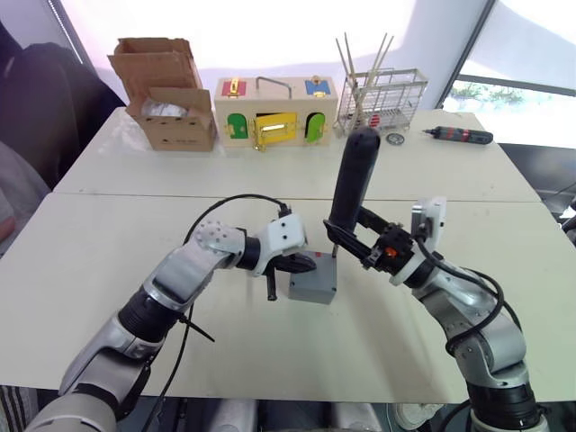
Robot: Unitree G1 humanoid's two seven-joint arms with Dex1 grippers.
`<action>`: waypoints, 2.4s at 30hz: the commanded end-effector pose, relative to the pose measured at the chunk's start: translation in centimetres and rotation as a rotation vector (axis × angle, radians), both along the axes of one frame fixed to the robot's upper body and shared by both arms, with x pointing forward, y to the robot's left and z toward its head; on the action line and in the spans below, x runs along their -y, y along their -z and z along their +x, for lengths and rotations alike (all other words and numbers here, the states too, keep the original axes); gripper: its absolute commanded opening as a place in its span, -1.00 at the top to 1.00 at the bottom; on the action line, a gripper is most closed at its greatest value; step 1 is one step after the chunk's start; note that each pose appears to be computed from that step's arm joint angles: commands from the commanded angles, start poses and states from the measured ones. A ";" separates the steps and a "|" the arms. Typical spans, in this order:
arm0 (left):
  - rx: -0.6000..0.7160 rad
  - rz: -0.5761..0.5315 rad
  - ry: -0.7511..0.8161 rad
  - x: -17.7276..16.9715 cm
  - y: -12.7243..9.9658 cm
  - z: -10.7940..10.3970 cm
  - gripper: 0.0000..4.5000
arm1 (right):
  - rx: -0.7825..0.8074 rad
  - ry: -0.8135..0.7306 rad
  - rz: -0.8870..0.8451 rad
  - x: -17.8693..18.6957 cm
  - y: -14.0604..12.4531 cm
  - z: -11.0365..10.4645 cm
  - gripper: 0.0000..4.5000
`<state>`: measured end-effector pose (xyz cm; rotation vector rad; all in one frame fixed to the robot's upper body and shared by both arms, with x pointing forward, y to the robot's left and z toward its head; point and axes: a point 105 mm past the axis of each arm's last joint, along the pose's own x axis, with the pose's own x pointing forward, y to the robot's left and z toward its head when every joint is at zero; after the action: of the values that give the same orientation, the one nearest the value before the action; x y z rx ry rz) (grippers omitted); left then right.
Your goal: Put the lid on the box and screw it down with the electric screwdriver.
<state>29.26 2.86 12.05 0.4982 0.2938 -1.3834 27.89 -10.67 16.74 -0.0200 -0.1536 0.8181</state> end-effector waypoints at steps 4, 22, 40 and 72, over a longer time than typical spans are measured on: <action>-0.024 0.043 -0.013 -0.4 1.1 -0.1 1.00 | -0.255 -0.042 -0.042 -0.8 6.0 -0.5 0.19; -0.023 0.047 -0.016 -0.5 1.2 -0.1 1.00 | -0.268 -0.022 -0.037 -0.3 6.8 -0.5 0.19; -0.020 0.046 -0.016 -0.5 1.2 -0.1 1.00 | -0.287 0.000 -0.076 -0.2 8.2 -0.6 0.19; -0.016 0.046 -0.017 -0.5 1.2 -0.1 1.00 | -0.263 0.009 0.020 0.0 6.6 -0.4 0.19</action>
<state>29.18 2.85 12.00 0.4973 0.2922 -1.3855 27.90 -10.65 16.29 0.0080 -0.1858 0.7996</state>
